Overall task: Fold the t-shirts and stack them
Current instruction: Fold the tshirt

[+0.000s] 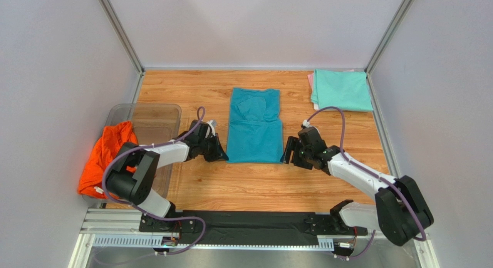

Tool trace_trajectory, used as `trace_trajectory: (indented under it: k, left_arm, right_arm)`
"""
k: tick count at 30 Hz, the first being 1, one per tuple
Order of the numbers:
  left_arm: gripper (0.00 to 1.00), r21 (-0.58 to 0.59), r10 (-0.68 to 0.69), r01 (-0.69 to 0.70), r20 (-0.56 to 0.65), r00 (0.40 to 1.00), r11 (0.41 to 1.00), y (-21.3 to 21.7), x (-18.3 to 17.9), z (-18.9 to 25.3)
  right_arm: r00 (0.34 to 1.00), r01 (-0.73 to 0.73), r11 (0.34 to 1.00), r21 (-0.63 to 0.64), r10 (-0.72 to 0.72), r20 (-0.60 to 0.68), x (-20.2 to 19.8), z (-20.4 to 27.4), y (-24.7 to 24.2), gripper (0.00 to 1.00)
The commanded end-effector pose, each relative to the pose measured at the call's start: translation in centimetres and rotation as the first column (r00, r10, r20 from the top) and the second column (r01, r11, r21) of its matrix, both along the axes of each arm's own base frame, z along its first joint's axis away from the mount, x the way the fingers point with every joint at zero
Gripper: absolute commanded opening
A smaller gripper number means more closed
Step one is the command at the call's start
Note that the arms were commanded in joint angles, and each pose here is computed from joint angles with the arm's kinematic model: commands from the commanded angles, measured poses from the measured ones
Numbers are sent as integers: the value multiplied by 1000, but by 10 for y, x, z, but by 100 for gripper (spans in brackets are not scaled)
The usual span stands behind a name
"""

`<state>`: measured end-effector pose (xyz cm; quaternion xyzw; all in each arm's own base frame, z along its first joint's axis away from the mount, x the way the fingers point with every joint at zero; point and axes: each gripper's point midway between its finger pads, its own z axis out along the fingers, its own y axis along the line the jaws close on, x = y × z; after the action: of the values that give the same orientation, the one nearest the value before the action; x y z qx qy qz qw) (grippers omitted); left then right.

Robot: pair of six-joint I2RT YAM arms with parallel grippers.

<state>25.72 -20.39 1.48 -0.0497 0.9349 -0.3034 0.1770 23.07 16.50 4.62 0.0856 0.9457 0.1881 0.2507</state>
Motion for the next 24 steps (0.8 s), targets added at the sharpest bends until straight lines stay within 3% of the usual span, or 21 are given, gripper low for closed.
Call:
trace_trajectory:
  k: [1,4,17,20,21,24]
  left_arm:
    - [0,71,9,-6,-40,999,997,15,-17,-16]
    - [0,67,13,-11,-33,999,998,16,-18,-16]
    - [0,62,27,-25,-23,999,998,17,-19,-16]
    - [0,60,26,-24,-24,999,998,17,-20,-16]
    - [0,59,25,-23,-23,999,998,17,-21,-16]
    - [0,45,28,-27,-25,999,999,17,-25,-14]
  right_arm:
    - [997,-62,997,39,60,51,20,13,20,67]
    - [995,-90,995,44,89,37,24,5,27,55]
    - [989,-140,986,91,143,-27,19,-23,41,37]
    - [986,-158,982,105,163,-43,15,-25,44,21]
    - [985,-164,980,115,170,-41,15,-24,46,11]
    - [982,-175,974,145,183,-41,7,-18,48,2]
